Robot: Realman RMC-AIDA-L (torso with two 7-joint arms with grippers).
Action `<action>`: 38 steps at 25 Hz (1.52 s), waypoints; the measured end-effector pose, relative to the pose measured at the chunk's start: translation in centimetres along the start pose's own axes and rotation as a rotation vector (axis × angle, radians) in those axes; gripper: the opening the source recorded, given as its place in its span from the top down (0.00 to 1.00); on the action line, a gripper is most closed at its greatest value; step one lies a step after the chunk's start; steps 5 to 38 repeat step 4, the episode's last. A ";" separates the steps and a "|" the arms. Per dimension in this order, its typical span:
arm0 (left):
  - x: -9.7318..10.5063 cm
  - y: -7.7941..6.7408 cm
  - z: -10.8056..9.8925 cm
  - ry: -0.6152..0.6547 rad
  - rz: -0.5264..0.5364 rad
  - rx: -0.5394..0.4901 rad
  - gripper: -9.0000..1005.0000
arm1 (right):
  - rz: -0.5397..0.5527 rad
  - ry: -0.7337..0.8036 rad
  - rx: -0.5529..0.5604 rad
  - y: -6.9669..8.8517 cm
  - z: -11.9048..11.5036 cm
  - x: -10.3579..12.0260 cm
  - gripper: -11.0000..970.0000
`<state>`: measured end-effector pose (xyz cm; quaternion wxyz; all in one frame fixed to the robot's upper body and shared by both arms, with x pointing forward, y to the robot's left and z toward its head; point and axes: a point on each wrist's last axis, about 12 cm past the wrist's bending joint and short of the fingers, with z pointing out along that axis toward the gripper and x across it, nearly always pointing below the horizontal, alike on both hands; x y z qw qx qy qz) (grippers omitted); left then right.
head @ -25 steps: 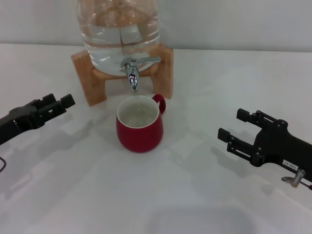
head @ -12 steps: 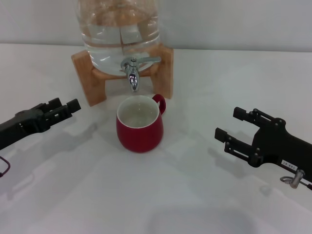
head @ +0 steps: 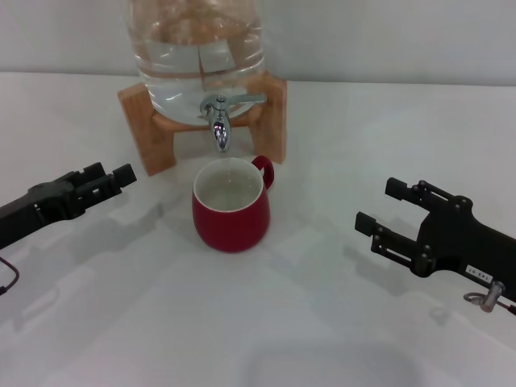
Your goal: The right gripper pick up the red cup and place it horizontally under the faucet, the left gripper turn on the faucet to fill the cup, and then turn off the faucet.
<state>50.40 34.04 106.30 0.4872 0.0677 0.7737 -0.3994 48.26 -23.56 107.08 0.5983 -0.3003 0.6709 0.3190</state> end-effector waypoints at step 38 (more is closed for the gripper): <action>0.0 0.0 0.0 0.000 -0.003 0.002 0.12 | 0.001 0.000 0.000 0.0 0.0 0.0 0.27</action>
